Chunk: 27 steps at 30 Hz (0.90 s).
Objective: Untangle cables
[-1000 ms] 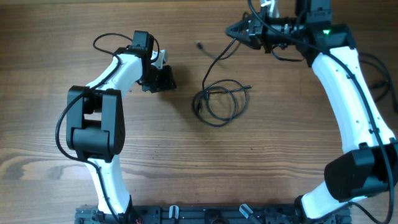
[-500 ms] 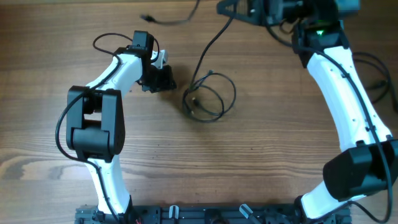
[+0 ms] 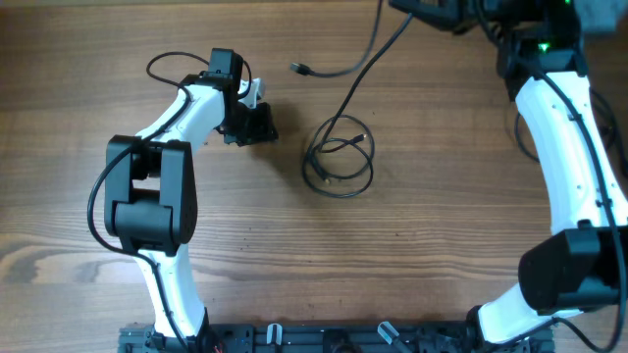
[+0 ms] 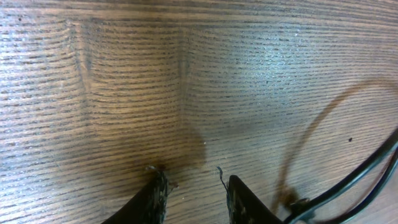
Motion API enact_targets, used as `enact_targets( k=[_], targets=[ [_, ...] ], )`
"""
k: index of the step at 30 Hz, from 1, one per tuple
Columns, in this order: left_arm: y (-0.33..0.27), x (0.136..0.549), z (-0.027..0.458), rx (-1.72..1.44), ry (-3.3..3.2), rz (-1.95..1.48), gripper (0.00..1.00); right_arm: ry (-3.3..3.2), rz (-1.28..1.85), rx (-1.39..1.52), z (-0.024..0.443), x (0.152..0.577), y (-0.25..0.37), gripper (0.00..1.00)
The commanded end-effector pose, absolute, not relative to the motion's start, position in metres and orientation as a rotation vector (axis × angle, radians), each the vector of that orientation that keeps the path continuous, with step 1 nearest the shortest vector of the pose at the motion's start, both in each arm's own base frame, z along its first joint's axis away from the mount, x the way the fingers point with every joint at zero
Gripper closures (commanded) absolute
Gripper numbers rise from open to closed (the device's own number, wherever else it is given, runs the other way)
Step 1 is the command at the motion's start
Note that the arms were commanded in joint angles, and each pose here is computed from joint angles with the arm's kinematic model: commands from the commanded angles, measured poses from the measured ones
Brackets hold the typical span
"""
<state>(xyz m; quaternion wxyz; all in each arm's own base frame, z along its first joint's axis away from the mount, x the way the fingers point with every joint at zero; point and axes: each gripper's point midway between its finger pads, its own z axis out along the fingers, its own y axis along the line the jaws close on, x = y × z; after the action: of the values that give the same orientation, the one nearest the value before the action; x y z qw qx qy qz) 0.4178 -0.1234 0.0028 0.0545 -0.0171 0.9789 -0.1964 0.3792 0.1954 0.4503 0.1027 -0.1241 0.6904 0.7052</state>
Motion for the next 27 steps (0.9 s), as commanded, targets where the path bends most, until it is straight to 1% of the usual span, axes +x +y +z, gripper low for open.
enact_targets(
  k=[1, 3, 4, 6, 9, 13, 16, 23, 25, 27],
  targets=[
    [-0.117, 0.408, -0.012, -0.073, 3.019, -0.534, 0.66, 1.944, 1.974, -0.487, 0.424, 0.392, 0.207, 0.95],
    [-0.117, 0.408, -0.012, -0.073, 3.019, -0.534, 0.66, 2.009, 1.908, -0.309, 0.394, 0.412, 0.209, 0.95],
    [-0.117, 0.408, -0.012, -0.073, 3.019, -0.534, 0.66, 2.065, 1.822, -0.201, 0.373, 0.424, 0.207, 0.95],
    [-0.117, 0.408, -0.012, -0.073, 3.019, -0.533, 0.66, 2.222, 1.555, 0.022, 0.322, 0.444, 0.193, 0.96],
    [-0.117, 0.407, -0.012, -0.074, 3.022, -0.533, 0.66, 2.348, 1.357, 0.091, 0.287, 0.443, 0.182, 0.95],
    [-0.117, 0.407, -0.012, -0.075, 3.022, -0.534, 0.66, 2.464, 1.211, 0.138, 0.261, 0.434, 0.175, 0.96],
    [-0.117, 0.407, -0.012, -0.097, 3.024, -0.536, 0.66, 2.561, 1.118, 0.149, 0.242, 0.421, 0.182, 0.96],
    [-0.117, 0.407, -0.012, -0.096, 3.024, -0.535, 0.66, 2.665, 1.152, -0.025, 0.233, 0.384, 0.224, 0.96],
    [-0.117, 0.407, -0.012, -0.097, 3.024, -0.536, 0.67, 2.682, 1.131, -0.058, 0.23, 0.379, 0.227, 0.96],
    [-0.117, 0.407, -0.012, -0.096, 3.024, -0.536, 0.67, 2.706, 1.037, -0.025, 0.222, 0.382, 0.219, 0.96]
  ],
)
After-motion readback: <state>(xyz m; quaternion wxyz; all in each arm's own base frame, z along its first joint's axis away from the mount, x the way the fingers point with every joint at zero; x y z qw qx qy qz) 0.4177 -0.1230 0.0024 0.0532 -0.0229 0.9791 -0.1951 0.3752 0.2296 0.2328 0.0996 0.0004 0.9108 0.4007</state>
